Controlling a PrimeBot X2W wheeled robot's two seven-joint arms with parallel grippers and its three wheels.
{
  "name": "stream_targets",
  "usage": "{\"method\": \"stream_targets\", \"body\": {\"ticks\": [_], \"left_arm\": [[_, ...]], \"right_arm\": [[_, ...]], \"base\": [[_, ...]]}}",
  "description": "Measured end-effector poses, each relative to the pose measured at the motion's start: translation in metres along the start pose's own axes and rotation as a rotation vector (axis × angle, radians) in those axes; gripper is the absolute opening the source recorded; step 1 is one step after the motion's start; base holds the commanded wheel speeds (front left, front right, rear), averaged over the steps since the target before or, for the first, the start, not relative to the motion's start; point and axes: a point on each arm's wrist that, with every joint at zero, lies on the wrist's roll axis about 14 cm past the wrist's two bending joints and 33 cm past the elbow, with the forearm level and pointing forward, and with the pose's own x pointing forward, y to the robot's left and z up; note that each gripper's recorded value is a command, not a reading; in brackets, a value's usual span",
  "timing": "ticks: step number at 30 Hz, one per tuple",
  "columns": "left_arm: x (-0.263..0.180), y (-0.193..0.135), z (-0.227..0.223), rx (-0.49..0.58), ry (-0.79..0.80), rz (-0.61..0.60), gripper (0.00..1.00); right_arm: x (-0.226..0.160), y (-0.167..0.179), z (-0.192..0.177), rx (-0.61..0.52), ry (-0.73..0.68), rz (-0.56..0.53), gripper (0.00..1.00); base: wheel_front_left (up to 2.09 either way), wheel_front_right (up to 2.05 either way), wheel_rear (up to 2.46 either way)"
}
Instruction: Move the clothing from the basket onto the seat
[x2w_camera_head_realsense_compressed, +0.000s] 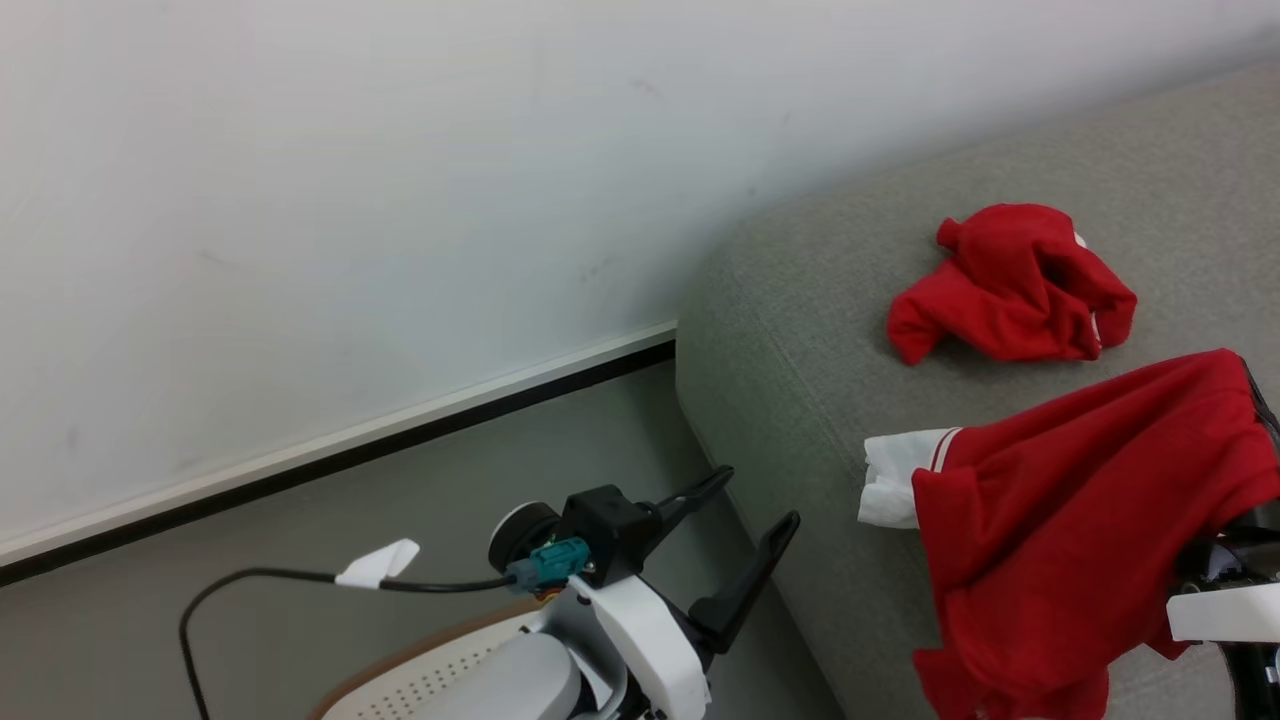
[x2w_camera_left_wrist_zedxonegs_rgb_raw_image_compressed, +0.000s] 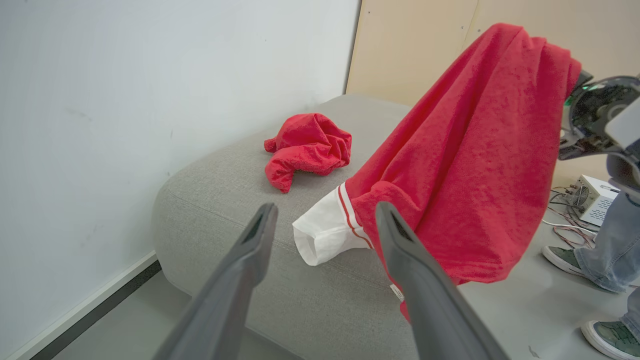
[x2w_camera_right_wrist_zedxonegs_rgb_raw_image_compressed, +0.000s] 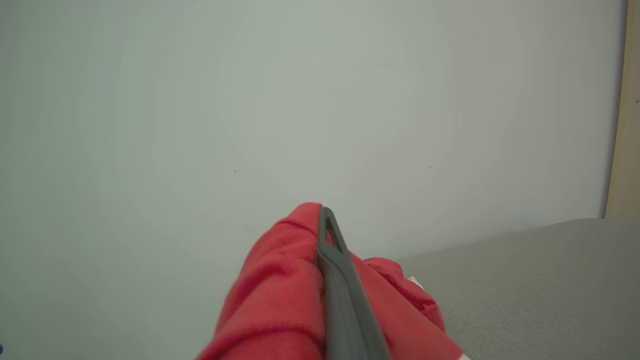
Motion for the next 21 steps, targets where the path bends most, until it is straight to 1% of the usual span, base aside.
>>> {"method": "stream_targets", "body": {"ticks": [2,4,11,14,16,19,21], "left_arm": [[0.006,-0.003,-0.006,-0.002,0.008,-0.024,1.0],[0.011,-0.006,-0.011,-0.01,0.015,-0.045,1.0],[0.024,-0.005,-0.022,-0.039,0.019,-0.082,1.0],[0.027,-0.002,-0.027,-0.055,0.024,-0.09,1.0],[0.027,0.003,-0.032,-0.061,0.031,-0.089,1.0],[0.029,0.01,-0.039,-0.071,0.045,-0.091,1.0],[0.029,0.018,-0.045,-0.076,0.056,-0.083,1.0]], "right_arm": [[-0.004,-0.006,0.003,0.015,-0.011,-0.029,0.0],[-0.006,-0.008,0.007,0.082,-0.033,-0.059,0.0],[-0.004,-0.019,0.006,0.067,-0.019,-0.086,0.0],[0.005,-0.022,0.006,0.073,-0.021,-0.092,0.0],[0.014,-0.027,0.005,0.055,-0.013,-0.095,0.0],[0.035,-0.034,0.011,0.031,-0.028,-0.086,0.0],[0.051,-0.041,0.019,0.041,-0.054,-0.093,0.0]], "base": [[0.0,0.0,0.0],[0.0,0.0,0.0],[0.0,0.0,0.0],[0.0,0.0,0.0],[0.0,0.0,0.0],[0.0,0.0,0.0],[0.0,0.0,0.0]]}}
